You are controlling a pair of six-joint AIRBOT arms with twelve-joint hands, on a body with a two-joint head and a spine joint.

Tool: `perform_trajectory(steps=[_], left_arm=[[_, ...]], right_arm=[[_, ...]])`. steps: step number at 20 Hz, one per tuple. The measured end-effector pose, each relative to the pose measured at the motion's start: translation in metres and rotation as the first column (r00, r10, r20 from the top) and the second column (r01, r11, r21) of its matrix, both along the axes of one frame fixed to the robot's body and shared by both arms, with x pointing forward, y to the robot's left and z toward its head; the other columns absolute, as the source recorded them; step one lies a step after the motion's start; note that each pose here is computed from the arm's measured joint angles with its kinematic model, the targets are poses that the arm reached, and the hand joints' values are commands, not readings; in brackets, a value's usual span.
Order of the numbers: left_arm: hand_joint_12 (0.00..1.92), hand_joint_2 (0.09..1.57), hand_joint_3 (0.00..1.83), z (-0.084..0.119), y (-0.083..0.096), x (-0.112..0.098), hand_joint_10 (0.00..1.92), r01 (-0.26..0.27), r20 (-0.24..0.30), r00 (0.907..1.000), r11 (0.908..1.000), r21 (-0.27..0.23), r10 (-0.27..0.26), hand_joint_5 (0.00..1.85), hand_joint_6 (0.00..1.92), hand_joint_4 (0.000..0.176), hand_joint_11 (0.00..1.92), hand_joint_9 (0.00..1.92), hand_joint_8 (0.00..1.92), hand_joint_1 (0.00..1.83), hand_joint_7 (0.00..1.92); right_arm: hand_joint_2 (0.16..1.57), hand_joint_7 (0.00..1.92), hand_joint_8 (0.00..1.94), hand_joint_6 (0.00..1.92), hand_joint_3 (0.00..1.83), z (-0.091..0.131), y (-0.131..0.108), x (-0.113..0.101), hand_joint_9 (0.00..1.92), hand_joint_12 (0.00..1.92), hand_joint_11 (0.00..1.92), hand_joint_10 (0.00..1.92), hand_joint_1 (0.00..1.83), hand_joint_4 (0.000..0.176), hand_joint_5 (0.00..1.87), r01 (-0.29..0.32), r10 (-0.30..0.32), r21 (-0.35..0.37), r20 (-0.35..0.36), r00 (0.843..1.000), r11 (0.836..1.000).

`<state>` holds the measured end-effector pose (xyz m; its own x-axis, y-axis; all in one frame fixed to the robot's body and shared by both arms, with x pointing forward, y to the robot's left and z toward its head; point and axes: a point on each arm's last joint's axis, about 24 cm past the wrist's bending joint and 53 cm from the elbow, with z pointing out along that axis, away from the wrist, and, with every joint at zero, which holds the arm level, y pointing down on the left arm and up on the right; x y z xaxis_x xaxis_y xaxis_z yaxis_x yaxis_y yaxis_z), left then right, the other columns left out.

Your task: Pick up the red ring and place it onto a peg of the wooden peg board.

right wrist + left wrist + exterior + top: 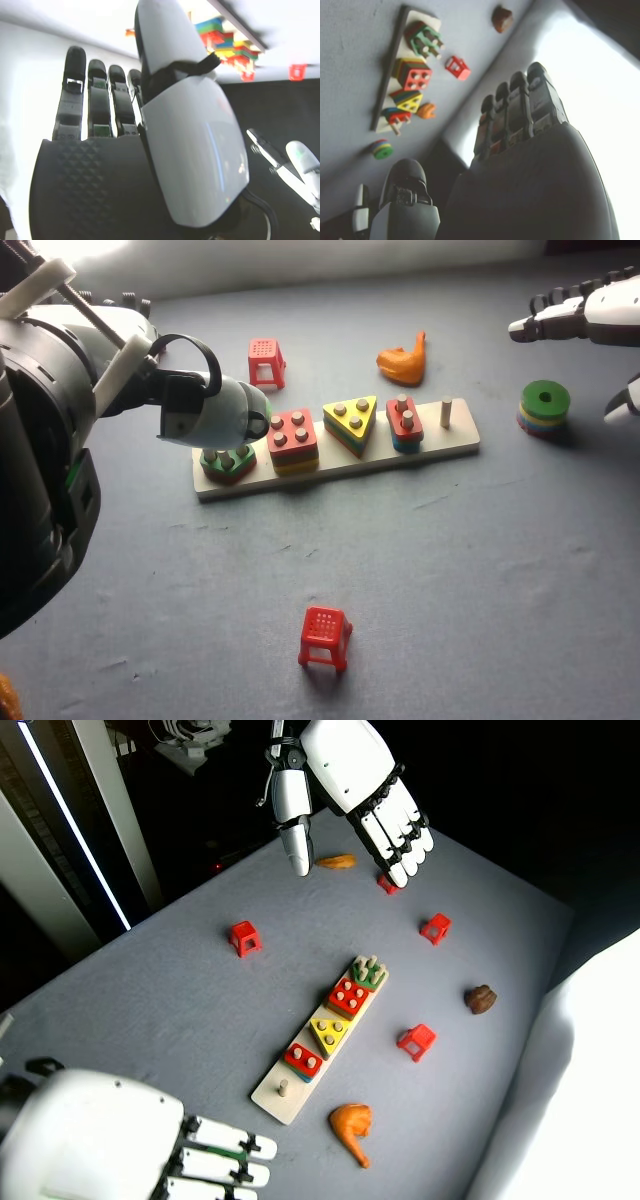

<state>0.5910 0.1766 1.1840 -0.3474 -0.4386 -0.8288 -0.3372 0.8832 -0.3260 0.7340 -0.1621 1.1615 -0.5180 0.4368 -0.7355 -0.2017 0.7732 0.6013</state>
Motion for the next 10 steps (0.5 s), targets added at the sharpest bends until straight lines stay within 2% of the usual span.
perform_trajectory(steps=[1,3,5,6,7,8,10], left_arm=[[0.03,1.13,0.0,0.0,0.0,0.0,0.01,0.0,0.0,1.0,1.0,-0.001,0.0,0.05,0.0,0.0,0.03,0.06,0.01,0.0,0.07],[0.02,1.13,0.0,0.0,0.001,0.0,0.01,-0.006,0.0,1.0,1.0,0.001,0.006,0.04,0.0,0.0,0.02,0.06,0.0,0.0,0.07],[0.03,1.14,0.01,0.0,0.004,-0.001,0.01,-0.016,-0.001,0.9999,0.9998,0.006,0.016,0.06,0.01,0.0,0.03,0.06,0.01,0.0,0.08],[0.03,1.14,0.01,-0.001,0.006,-0.001,0.01,-0.023,-0.003,0.9997,0.9997,0.01,0.023,0.05,0.01,0.0,0.02,0.06,0.0,0.0,0.07],[0.04,1.14,0.0,-0.001,0.006,-0.001,0.01,-0.025,-0.003,0.9997,0.9996,0.012,0.025,0.06,0.01,0.0,0.03,0.07,0.01,0.0,0.08],[0.04,1.15,0.01,-0.002,0.007,-0.001,0.01,-0.023,-0.002,0.9997,0.9996,0.016,0.023,0.06,0.01,0.0,0.03,0.07,0.01,0.0,0.08],[0.05,1.14,0.0,-0.003,0.008,-0.002,0.01,-0.028,-0.009,0.9996,0.9995,0.015,0.028,0.07,0.01,0.0,0.03,0.08,0.01,0.0,0.09]], right_arm=[[1.02,0.12,0.0,0.01,0.0,-0.002,0.0,0.004,0.14,0.73,0.0,0.0,1.47,0.0,0.14,0.005,-0.005,-0.002,0.002,1.0,1.0],[0.99,0.14,0.01,0.01,0.0,-0.011,-0.001,0.013,0.16,0.79,0.0,0.01,1.46,0.0,0.18,0.016,-0.016,-0.013,0.0,1.0,1.0],[1.03,0.09,0.0,0.0,0.01,-0.023,0.0,0.016,0.13,0.8,0.0,0.0,1.46,0.0,0.09,0.018,-0.018,-0.03,-0.016,1.0,0.999],[1.05,0.13,0.01,0.01,0.01,-0.029,0.0,0.018,0.16,0.82,0.0,0.01,1.46,0.0,0.14,0.019,-0.02,-0.038,-0.023,1.0,0.999],[1.04,0.13,0.0,0.01,0.0,-0.032,0.0,0.018,0.15,0.76,0.0,0.01,1.44,0.0,0.14,0.019,-0.02,-0.042,-0.027,0.999,0.999],[1.03,0.12,0.0,0.01,0.0,-0.036,0.0,0.019,0.13,0.82,0.0,0.01,1.44,0.0,0.14,0.02,-0.021,-0.046,-0.028,0.999,0.999],[1.04,0.12,0.0,0.0,0.0,-0.043,0.005,0.017,0.15,0.81,0.0,0.01,1.43,0.0,0.14,0.01,-0.012,-0.055,-0.039,0.999,0.998]])
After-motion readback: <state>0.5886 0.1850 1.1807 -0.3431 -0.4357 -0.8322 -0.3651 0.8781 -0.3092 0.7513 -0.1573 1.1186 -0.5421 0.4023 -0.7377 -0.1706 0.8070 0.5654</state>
